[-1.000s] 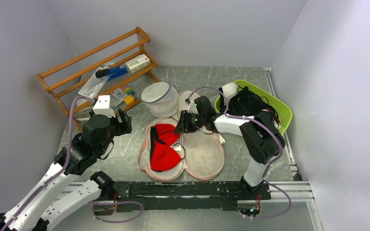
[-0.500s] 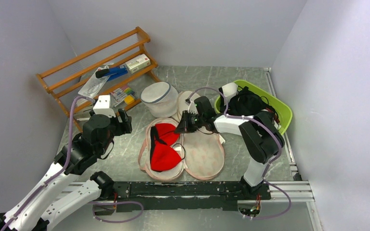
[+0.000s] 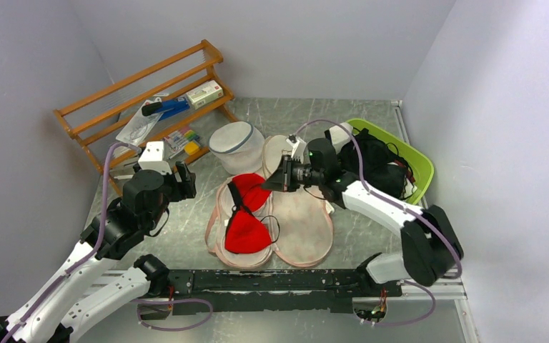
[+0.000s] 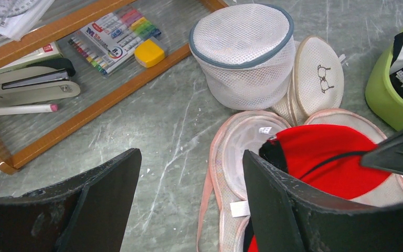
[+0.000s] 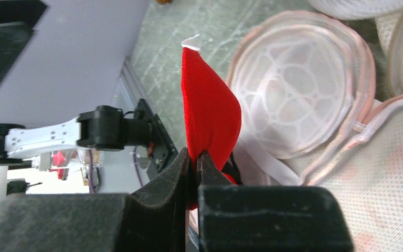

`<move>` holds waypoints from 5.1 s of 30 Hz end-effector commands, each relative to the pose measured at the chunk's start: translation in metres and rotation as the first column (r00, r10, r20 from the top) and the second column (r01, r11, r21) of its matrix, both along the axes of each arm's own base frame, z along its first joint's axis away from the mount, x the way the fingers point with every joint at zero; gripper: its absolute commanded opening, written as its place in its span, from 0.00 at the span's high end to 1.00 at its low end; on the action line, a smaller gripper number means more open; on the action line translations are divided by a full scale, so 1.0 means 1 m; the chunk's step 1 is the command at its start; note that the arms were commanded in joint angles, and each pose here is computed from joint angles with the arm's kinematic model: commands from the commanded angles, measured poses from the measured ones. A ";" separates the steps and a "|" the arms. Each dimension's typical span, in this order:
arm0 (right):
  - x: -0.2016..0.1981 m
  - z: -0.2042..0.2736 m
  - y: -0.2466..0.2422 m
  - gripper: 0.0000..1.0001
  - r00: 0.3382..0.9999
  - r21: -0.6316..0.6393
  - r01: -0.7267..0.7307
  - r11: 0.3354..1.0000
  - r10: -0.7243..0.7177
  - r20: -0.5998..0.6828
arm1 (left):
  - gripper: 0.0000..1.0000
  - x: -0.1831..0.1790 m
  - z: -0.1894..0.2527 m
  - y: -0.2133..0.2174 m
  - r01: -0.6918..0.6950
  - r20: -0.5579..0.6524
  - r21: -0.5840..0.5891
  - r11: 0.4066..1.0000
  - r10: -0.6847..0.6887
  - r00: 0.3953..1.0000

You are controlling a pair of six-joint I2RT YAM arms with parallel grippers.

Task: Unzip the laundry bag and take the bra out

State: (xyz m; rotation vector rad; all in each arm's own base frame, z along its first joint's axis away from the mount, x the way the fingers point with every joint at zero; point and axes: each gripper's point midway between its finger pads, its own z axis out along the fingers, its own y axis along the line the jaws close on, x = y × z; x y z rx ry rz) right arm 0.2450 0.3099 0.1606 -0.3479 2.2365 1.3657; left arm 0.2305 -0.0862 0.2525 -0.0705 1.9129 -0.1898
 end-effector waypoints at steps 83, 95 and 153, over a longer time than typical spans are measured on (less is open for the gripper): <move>0.055 0.043 -0.408 1.00 -0.471 -0.150 0.834 -0.531 -0.827 0.306 | 0.17 0.001 0.009 -0.010 0.059 0.044 -0.025 0.998 -0.058 0.997; 0.037 -0.030 -0.431 1.00 -0.455 -0.272 0.801 -0.533 -0.838 0.303 | 0.17 -0.001 0.012 -0.009 0.063 0.057 -0.037 0.997 -0.060 0.997; -0.046 -0.119 -0.198 0.01 0.768 -0.693 0.440 0.571 -0.639 -0.040 | 0.15 -0.031 0.005 -0.068 0.321 0.024 -0.030 0.947 -0.321 0.947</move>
